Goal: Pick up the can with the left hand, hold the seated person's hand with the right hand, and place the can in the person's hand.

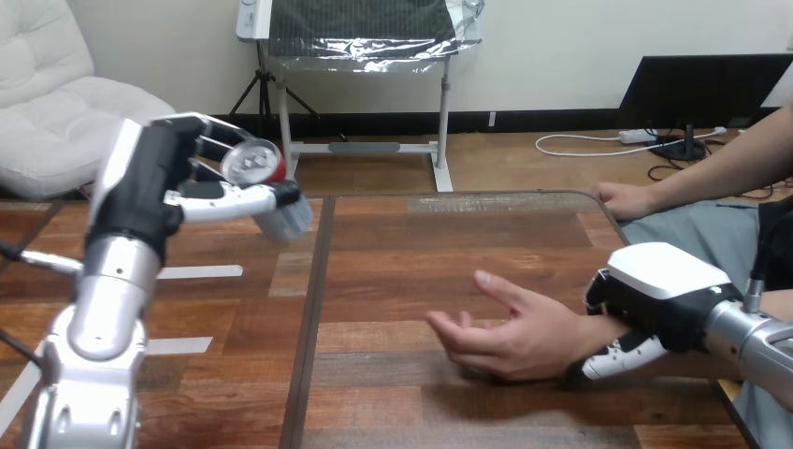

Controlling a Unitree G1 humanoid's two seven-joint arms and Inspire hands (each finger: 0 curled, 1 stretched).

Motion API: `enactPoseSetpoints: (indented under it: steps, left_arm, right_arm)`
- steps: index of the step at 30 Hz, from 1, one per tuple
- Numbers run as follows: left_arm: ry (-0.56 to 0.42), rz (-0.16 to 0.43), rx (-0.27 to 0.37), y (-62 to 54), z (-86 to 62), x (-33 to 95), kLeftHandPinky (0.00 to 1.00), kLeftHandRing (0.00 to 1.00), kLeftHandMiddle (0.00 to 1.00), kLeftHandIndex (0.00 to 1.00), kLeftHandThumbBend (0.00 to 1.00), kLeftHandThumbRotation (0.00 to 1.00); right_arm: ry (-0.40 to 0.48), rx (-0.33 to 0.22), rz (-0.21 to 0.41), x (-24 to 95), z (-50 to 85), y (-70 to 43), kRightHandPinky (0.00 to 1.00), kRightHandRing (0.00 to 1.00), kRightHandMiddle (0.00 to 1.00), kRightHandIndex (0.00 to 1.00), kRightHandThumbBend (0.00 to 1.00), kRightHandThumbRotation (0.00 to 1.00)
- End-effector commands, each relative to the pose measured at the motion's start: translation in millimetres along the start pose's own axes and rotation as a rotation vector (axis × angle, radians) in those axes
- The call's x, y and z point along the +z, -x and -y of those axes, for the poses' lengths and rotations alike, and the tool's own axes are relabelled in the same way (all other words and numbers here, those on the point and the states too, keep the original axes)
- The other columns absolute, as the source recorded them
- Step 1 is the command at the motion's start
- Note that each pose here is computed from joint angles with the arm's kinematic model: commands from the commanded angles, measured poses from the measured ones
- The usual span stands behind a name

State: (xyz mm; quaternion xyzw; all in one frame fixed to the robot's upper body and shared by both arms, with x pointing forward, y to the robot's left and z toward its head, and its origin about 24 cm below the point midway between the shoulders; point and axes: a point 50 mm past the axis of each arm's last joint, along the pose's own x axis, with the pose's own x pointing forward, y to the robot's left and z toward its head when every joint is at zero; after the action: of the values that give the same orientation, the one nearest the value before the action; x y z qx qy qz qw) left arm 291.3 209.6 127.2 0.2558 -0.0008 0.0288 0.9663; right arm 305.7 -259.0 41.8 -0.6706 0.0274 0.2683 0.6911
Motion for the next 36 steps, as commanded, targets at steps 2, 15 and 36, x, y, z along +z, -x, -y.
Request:
enactPoseSetpoints:
  steps: [2,15,36]
  left_arm:
    - [-0.004,0.114,0.015,-11.0,1.4,25.5,0.32,0.40,0.45,0.49,0.58,0.00]
    - [0.021,0.099,-0.015,-15.8,18.1,24.1,0.32,0.42,0.47,0.50,0.61,0.00]
    - [0.069,0.102,-0.062,-26.6,38.6,22.4,0.35,0.42,0.47,0.50,0.63,0.00]
  right_arm:
    - [-0.114,-0.006,0.078,27.4,-19.2,-11.3,0.19,0.26,0.33,0.35,0.73,0.57]
    - [-0.180,-0.042,0.082,38.8,-8.5,-16.9,0.21,0.28,0.35,0.36,0.73,0.55]
    - [-0.209,-0.102,0.111,53.3,6.2,-23.2,0.18,0.24,0.32,0.36,0.73,0.53]
